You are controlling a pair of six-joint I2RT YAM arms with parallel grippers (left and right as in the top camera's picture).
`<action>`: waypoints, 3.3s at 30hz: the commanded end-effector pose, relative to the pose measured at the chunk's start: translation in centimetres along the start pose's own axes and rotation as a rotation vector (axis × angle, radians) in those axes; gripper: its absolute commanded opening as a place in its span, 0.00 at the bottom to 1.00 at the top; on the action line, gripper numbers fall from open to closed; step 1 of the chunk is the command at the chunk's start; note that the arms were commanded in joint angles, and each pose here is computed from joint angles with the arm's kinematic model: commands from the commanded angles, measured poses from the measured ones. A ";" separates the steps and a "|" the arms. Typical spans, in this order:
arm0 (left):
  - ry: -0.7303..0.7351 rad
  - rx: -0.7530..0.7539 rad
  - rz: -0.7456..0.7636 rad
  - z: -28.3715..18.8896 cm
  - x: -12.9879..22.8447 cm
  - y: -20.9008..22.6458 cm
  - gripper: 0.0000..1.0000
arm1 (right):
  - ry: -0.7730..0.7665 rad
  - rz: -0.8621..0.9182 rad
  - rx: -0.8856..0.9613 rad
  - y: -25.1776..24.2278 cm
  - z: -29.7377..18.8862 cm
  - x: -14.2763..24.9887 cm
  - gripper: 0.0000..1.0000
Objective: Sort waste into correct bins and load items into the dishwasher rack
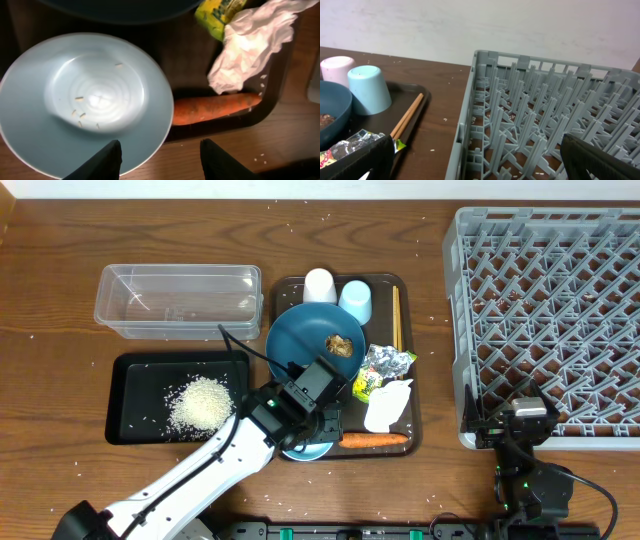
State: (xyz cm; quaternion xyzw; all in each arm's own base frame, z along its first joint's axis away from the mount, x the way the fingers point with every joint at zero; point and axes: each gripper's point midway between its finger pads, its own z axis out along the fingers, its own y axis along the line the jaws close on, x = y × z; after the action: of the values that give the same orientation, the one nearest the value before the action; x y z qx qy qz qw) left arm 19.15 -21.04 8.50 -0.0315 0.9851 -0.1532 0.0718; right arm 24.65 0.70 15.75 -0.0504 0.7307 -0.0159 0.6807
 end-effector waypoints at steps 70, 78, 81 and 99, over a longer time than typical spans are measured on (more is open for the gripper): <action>-0.380 0.812 -0.186 -19.5 -11.0 5.0 0.06 | 0.006 -0.005 0.008 -0.2 0.0 0.2 0.99; -0.441 1.116 -0.333 -23.8 -13.2 11.4 0.06 | 0.006 -0.005 0.008 -0.2 0.0 0.2 0.99; -0.450 1.119 -0.425 -23.2 -13.8 13.7 0.06 | 0.006 -0.005 0.008 -0.2 0.0 0.2 0.99; -0.350 1.160 -0.612 -21.3 -12.9 14.7 0.06 | 0.006 -0.005 0.008 -0.2 0.0 0.2 0.99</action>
State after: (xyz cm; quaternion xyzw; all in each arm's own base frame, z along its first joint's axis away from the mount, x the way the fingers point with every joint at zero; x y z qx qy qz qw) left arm 28.42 0.57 25.32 -0.3107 0.6646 -0.6568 0.1742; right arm 24.64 0.70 15.77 -0.0504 0.7304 -0.0159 0.6809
